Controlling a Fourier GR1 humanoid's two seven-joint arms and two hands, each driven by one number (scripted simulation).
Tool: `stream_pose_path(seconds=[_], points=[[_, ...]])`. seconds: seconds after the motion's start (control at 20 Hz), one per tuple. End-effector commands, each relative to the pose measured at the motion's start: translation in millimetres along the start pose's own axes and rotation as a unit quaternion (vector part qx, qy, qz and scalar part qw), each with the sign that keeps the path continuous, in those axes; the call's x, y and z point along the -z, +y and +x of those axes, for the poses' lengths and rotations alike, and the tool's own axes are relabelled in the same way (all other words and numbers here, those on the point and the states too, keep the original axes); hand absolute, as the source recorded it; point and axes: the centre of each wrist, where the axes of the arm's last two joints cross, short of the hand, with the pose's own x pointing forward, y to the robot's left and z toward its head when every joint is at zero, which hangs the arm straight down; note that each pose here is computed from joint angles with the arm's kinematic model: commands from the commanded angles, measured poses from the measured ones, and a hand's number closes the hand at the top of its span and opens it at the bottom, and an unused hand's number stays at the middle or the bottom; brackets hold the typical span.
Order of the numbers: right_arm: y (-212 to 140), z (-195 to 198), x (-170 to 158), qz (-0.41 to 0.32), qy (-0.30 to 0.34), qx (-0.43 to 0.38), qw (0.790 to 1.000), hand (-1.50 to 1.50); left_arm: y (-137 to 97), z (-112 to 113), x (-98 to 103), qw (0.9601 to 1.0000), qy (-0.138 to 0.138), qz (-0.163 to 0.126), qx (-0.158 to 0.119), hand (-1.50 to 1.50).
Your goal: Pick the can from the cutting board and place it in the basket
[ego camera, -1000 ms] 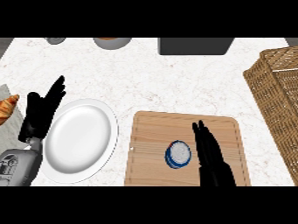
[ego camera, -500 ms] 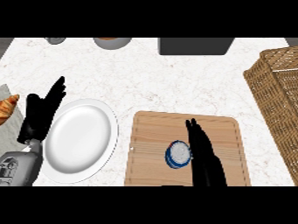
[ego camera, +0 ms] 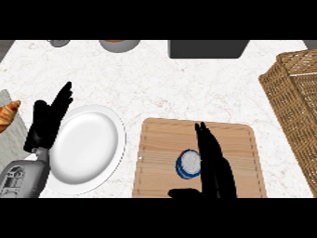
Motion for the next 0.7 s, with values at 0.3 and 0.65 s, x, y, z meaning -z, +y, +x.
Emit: stream_pose_path(seconds=[0.3, 0.65], points=[[5.1, -3.7, -8.7, -0.017, -0.030, -0.088, 0.995, 1.50, -9.9, 17.2, -11.1, 1.0000, 0.001, 0.006, -0.002, 0.00], [1.1, -23.4, 35.2, 0.039, -0.013, -0.238, 0.970, 1.50, -3.7, 12.3, -3.7, 1.0000, -0.008, -0.005, 0.001, 0.00]])
